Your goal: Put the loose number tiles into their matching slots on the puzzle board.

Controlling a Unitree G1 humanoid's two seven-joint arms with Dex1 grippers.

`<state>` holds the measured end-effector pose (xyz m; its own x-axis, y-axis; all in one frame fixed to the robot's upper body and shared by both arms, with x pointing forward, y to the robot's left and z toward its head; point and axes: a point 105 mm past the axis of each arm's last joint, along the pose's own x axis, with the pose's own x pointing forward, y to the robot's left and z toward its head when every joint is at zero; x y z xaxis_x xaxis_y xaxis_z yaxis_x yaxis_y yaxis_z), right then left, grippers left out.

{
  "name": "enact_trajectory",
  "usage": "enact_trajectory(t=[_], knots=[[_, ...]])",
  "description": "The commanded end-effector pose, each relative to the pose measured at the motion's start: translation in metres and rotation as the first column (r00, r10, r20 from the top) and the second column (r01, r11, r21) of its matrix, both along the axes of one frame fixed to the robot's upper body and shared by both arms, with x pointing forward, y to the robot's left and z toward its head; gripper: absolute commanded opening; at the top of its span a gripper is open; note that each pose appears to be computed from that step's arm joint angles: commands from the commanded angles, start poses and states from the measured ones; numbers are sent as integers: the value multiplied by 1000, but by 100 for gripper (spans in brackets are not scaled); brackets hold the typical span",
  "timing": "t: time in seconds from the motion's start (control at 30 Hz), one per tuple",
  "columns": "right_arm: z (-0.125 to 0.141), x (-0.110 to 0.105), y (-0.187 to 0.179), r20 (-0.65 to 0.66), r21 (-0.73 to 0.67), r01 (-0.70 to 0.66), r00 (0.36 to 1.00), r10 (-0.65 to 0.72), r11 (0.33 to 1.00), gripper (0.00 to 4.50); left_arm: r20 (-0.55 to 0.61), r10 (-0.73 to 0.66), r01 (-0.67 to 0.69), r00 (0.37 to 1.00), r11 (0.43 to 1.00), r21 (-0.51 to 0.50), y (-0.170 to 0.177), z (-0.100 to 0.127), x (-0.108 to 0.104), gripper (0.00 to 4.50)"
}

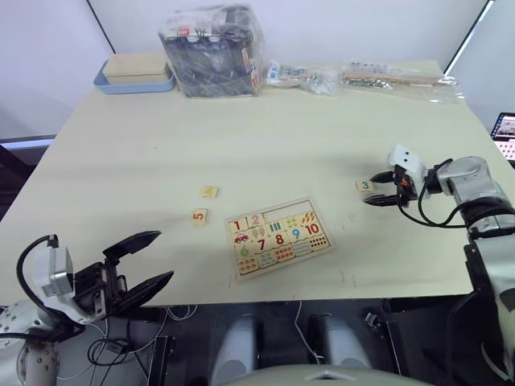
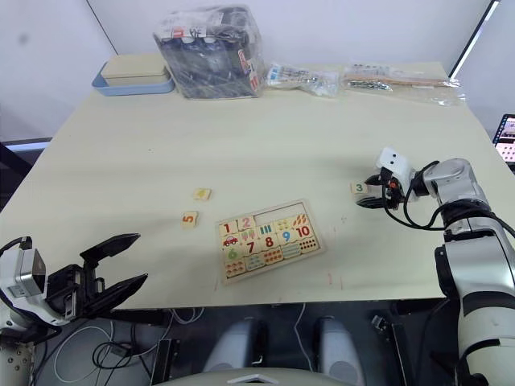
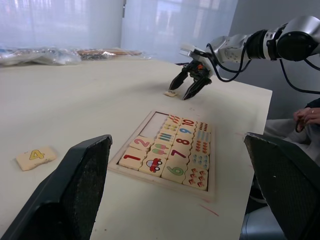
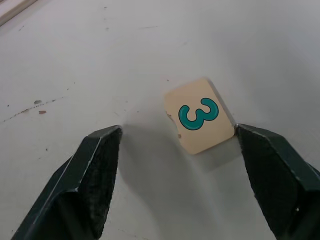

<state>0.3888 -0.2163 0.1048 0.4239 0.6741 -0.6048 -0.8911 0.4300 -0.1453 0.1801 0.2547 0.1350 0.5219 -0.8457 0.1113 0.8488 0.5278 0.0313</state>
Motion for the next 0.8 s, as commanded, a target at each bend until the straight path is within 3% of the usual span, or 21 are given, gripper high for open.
enact_trajectory(t=[0.03,0.57,0.67,0.8], knots=[[7,4,3,33,7,-6,999,5,1000,364,38,4,-4,999,1000,3,-1,8,-1,450],[1,-4,5,-7,34,-43,999,44,998,364,36,-1,1,999,1000,7,-5,11,5,450],[1,-3,5,0,31,-44,999,44,999,287,35,-1,1,999,1000,6,-5,11,6,450],[0,-3,6,3,27,-45,999,45,999,287,36,0,0,999,1000,6,-6,11,7,450]])
